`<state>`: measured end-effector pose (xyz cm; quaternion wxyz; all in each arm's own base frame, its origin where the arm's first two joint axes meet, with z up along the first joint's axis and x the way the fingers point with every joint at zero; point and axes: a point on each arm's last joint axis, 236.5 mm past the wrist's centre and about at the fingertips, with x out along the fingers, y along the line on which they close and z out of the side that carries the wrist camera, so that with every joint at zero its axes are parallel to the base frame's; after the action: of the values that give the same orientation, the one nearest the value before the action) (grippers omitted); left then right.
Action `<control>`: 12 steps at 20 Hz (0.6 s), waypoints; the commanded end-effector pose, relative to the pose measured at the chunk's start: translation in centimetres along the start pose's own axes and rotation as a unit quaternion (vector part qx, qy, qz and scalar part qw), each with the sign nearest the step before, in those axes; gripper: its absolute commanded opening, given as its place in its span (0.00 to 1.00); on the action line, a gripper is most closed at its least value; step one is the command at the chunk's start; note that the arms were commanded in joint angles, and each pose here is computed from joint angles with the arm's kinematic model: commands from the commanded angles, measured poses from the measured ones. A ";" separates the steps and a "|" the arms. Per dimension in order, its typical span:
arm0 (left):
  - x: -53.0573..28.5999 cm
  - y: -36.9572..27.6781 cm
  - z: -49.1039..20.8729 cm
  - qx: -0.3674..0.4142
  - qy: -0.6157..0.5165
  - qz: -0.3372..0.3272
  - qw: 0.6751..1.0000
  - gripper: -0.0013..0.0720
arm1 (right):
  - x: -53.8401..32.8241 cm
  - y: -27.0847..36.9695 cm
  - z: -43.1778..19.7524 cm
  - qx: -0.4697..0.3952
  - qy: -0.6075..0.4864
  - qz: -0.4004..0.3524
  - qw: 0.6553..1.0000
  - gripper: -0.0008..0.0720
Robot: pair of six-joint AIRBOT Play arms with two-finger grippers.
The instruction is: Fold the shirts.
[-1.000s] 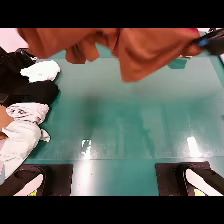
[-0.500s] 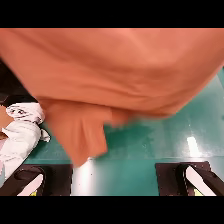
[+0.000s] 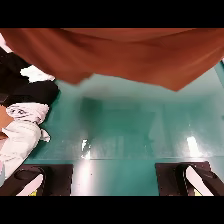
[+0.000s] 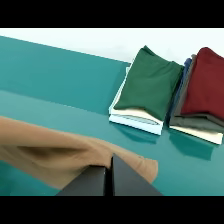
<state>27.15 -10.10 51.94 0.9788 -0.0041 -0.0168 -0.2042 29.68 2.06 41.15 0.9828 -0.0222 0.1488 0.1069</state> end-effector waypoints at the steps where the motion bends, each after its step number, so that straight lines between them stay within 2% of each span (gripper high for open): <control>1: -3.5 -2.2 2.9 0.009 -0.030 -0.023 0.999 0.05 | -1.7 -0.3 0.0 -0.014 -0.005 -0.028 1.000 0.03; 4: -2.8 -2.7 2.2 0.003 -0.020 -0.039 0.999 0.05 | -1.6 -0.4 -0.2 -0.005 0.000 -0.030 1.000 0.03; 6: 0.0 -1.4 -1.1 -0.009 0.026 -0.030 0.999 0.05 | -0.1 -1.1 -0.8 0.015 0.016 -0.025 0.999 0.03; 9: 7.1 0.9 -10.3 -0.049 0.138 -0.026 0.989 0.05 | 4.9 -3.0 -4.6 0.065 0.100 -0.003 0.993 0.03; 12: 14.4 3.9 -23.2 -0.093 0.269 -0.011 0.959 0.05 | 12.6 -3.5 -10.9 0.104 0.218 0.050 0.969 0.03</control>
<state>37.04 -12.41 39.08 0.9606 -0.0285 0.1621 -0.2241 35.60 -0.16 33.24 0.9536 0.0335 0.2801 0.1049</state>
